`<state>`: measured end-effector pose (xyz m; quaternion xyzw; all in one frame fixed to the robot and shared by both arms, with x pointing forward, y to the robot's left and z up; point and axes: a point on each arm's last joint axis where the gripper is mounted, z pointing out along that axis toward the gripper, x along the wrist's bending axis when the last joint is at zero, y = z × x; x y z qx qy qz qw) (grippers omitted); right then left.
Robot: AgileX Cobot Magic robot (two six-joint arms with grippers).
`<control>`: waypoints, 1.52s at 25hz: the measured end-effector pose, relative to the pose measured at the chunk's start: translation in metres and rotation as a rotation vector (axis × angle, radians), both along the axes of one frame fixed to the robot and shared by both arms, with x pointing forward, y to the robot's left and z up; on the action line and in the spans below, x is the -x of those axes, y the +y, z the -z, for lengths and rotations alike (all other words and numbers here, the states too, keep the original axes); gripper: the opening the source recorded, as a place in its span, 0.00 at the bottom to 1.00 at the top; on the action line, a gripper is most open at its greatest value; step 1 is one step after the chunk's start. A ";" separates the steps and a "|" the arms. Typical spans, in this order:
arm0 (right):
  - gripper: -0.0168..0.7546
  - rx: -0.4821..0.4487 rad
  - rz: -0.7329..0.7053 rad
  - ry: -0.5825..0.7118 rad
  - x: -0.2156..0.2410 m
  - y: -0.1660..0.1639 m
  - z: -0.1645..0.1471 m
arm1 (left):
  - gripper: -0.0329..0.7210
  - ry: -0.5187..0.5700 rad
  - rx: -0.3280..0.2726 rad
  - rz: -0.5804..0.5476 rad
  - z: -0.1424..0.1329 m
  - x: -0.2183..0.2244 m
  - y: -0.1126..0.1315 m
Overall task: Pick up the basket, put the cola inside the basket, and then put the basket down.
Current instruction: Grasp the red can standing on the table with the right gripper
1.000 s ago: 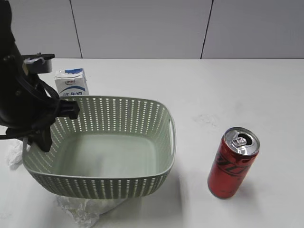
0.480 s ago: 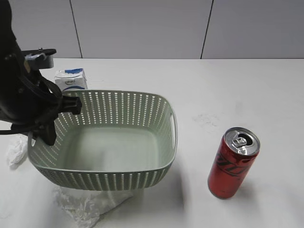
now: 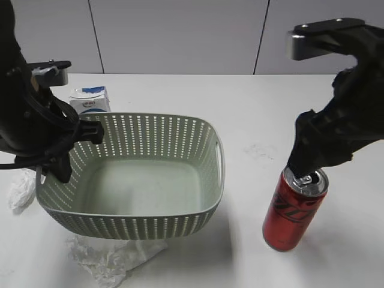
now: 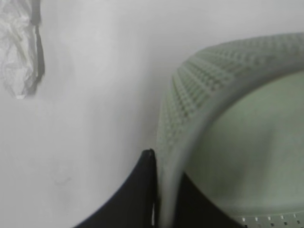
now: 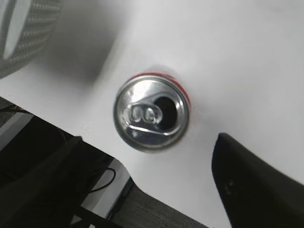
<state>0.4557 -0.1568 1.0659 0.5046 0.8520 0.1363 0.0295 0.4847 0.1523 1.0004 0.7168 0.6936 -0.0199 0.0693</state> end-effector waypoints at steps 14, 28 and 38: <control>0.82 0.052 0.042 0.132 -0.023 0.020 0.049 | 0.04 -0.001 0.000 0.000 0.000 0.000 0.000; 0.72 0.138 0.078 0.268 -0.026 0.022 0.076 | 0.04 -0.001 0.000 0.000 0.000 0.000 0.000; 0.66 0.170 0.044 0.226 -0.028 0.019 0.063 | 0.04 0.001 0.003 -0.001 0.000 0.000 0.000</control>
